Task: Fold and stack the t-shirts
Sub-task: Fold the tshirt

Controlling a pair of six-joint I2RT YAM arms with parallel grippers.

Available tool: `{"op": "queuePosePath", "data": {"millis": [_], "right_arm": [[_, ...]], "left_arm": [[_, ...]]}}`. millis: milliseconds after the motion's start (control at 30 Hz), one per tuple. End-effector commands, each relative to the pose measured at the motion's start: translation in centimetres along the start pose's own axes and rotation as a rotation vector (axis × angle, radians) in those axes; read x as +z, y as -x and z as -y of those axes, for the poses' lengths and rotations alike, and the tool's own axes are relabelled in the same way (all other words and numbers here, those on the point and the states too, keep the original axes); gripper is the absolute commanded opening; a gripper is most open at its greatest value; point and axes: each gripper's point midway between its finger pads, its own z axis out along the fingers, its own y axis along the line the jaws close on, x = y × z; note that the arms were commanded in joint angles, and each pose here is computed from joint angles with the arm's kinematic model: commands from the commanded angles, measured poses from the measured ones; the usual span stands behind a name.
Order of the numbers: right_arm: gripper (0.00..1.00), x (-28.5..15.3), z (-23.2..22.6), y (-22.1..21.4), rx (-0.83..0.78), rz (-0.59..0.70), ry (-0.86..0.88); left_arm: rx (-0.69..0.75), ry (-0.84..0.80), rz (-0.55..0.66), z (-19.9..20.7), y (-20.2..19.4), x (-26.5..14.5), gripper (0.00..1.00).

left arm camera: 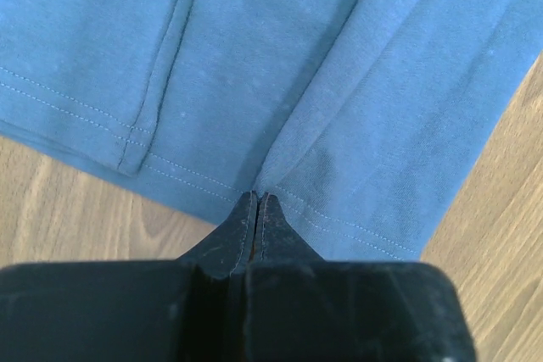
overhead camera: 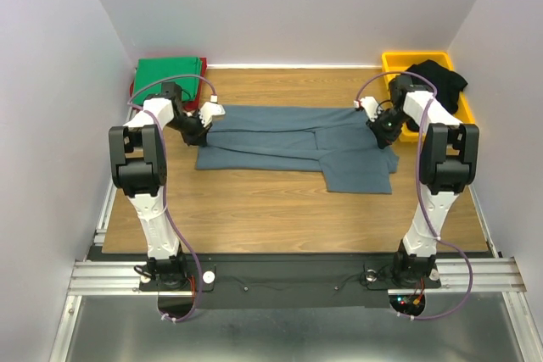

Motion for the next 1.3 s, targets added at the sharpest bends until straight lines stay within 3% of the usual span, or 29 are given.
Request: {"op": "queuePosePath", "data": {"millis": [0,333,400,433,500,567,733,867,967,1033,1267], "right_arm": [[0.01,-3.9,1.5,1.6,-0.011,0.069,-0.078],[0.02,-0.9,2.2,1.6,0.023,0.051,-0.021],[0.11,-0.4,2.3,1.7,0.041,0.053,-0.013],[0.29,-0.4,2.3,1.8,0.056,0.056,-0.009],[0.46,-1.2,2.5,2.2,0.073,0.068,-0.028],[0.51,-2.4,2.3,2.6,0.079,0.084,-0.042],[0.54,-7.4,-0.8,3.0,0.062,0.159,-0.067],[0.54,-7.5,-4.3,0.4,0.088,0.124,-0.026],[0.53,-6.2,-6.5,-1.9,0.121,0.071,0.016],[0.53,-5.9,-6.6,-1.4,0.164,0.107,0.003],[0.51,-3.5,-3.6,0.5,0.29,0.154,-0.04]], "left_arm": [[0.023,0.049,0.039,-1.1,1.8,-2.7,0.0],[0.0,0.068,0.016,-2.6,0.9,-1.3,0.03],[-0.012,0.071,0.016,-2.8,0.9,-1.1,0.13],[-0.015,0.068,0.017,-2.8,0.9,-1.0,0.18],[-0.022,0.072,0.024,-2.8,1.2,-1.3,0.3],[-0.011,0.092,0.037,-2.6,1.9,-2.3,0.39],[0.016,0.149,0.102,-1.1,4.3,-5.6,0.46],[0.056,0.185,0.194,1.1,6.9,-7.6,0.59],[0.089,0.215,0.253,3.8,9.4,-7.2,0.59],[0.074,0.25,0.259,4.2,9.9,-6.9,0.59],[-0.114,0.251,0.191,2.4,7.6,-2.0,0.48]]}}
